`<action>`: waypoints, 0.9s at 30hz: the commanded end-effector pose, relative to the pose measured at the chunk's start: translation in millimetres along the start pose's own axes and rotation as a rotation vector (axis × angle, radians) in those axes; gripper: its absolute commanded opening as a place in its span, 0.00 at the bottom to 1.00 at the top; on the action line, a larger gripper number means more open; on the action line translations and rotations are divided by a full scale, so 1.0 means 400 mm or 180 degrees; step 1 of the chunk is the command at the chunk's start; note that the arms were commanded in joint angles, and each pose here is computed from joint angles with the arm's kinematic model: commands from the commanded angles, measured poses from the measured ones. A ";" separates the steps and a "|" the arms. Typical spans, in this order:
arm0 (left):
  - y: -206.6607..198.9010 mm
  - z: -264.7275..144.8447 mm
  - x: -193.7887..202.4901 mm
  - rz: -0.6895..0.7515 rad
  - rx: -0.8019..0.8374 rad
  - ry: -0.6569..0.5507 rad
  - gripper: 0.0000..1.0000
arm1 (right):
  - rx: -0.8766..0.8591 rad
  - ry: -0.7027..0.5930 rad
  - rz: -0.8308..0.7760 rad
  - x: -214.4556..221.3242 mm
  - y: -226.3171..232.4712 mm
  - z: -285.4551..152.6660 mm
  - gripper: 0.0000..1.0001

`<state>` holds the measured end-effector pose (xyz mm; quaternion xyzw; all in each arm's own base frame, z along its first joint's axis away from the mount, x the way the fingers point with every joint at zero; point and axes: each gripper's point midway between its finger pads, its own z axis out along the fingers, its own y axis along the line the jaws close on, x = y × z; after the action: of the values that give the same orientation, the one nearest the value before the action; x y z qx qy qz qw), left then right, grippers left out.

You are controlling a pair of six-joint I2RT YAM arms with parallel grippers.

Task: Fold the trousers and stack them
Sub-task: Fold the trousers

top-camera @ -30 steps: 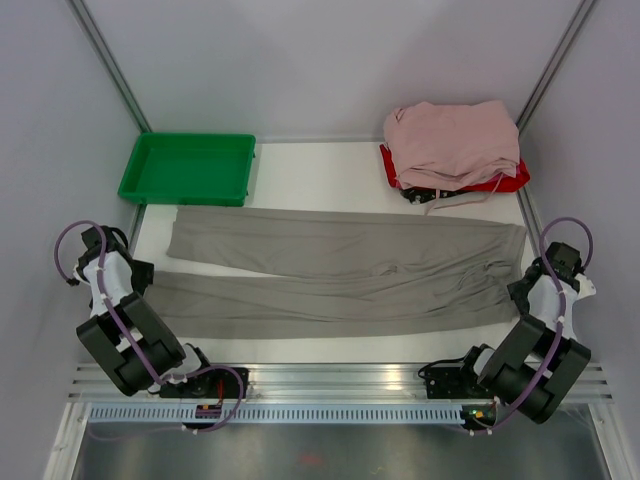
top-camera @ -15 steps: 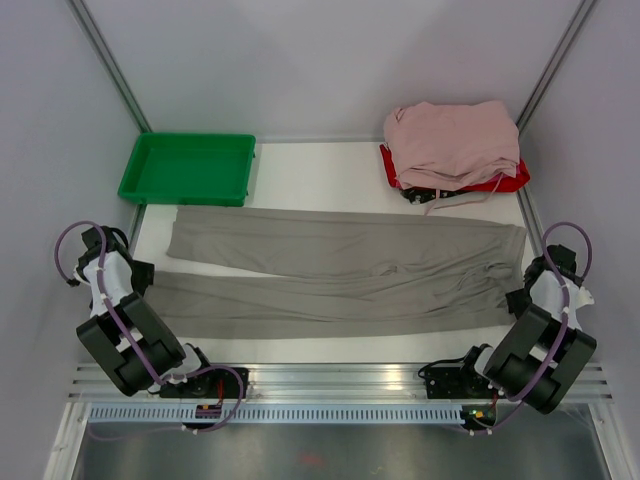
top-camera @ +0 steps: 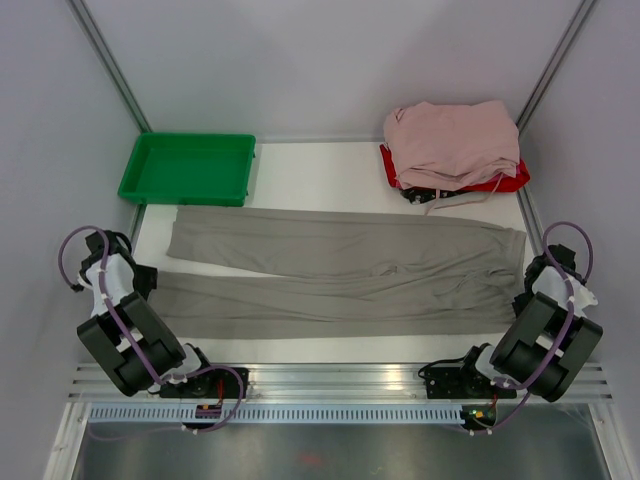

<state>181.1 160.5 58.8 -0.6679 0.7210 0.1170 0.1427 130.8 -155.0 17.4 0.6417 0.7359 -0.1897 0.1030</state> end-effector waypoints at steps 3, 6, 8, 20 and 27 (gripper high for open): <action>0.017 0.025 0.051 -0.0177 -0.0042 0.0175 0.90 | 0.0041 -0.0282 0.0079 -0.059 -0.005 -0.011 0.22; 0.023 0.033 0.066 -0.0152 -0.0071 0.0242 0.90 | -0.0040 -0.0327 0.0102 -0.069 0.006 -0.015 0.17; 0.041 0.028 0.064 -0.0125 -0.0182 0.0232 0.91 | -0.0084 -0.0325 0.0112 -0.072 0.015 -0.016 0.15; 0.060 0.024 0.026 -0.0540 -0.0128 -0.0201 1.00 | -0.0163 -0.0263 0.0099 -0.090 0.051 -0.011 0.15; 0.125 0.043 0.054 -0.0724 -0.0498 -0.0139 0.99 | -0.0213 -0.0246 0.0197 -0.091 0.062 -0.013 0.16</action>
<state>137.5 145.4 32.7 -0.7239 0.6623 0.1527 0.1184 148.6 -172.3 24.2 0.6412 0.7320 -0.1892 0.1312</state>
